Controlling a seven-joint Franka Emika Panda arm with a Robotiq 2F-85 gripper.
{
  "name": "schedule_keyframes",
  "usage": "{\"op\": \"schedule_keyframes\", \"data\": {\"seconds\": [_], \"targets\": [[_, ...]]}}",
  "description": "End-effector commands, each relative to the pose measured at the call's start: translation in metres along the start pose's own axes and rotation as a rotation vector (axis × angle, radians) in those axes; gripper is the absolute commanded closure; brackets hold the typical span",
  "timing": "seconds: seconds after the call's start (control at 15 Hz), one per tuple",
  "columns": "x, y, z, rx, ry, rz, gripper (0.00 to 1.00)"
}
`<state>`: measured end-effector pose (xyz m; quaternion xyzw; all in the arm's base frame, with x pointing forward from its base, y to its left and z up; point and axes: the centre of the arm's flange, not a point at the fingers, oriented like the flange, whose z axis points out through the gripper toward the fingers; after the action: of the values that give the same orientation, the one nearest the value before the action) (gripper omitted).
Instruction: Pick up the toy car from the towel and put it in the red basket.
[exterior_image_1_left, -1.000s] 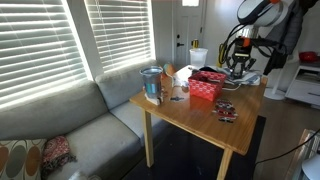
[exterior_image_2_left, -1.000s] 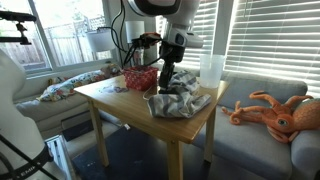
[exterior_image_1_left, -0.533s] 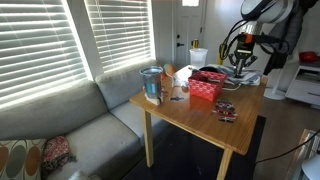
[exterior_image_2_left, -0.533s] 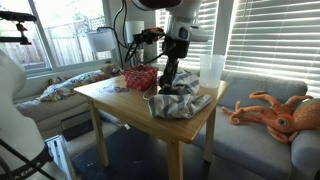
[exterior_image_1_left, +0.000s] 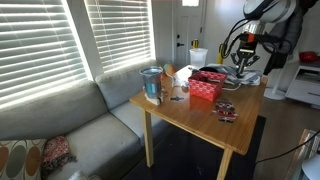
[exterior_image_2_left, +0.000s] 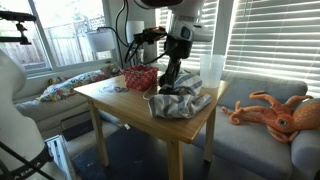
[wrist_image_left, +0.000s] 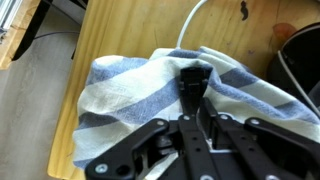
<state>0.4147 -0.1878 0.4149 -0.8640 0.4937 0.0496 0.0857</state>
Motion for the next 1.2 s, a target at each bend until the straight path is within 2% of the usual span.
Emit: {"op": "schedule_keyframes", "data": {"seconds": [0.0, 0.27, 0.67, 0.73, 0.87, 0.93, 1.0, 1.07, 1.13], "targets": [[-0.005, 0.015, -0.013, 0.000, -0.002, 0.000, 0.82], [-0.016, 0.016, -0.014, -0.033, -0.036, -0.017, 0.82], [-0.011, 0.004, -0.001, -0.065, -0.039, -0.009, 0.85], [-0.010, 0.002, 0.001, -0.062, -0.040, -0.003, 0.92], [-0.008, -0.002, 0.005, -0.070, -0.043, 0.000, 0.95], [-0.006, -0.004, 0.008, -0.078, -0.042, 0.001, 0.88], [-0.005, -0.005, 0.011, -0.083, -0.044, 0.006, 0.88], [-0.004, -0.007, 0.013, -0.082, -0.042, 0.014, 0.81], [-0.003, -0.009, 0.015, -0.080, -0.044, 0.017, 0.79]]}}
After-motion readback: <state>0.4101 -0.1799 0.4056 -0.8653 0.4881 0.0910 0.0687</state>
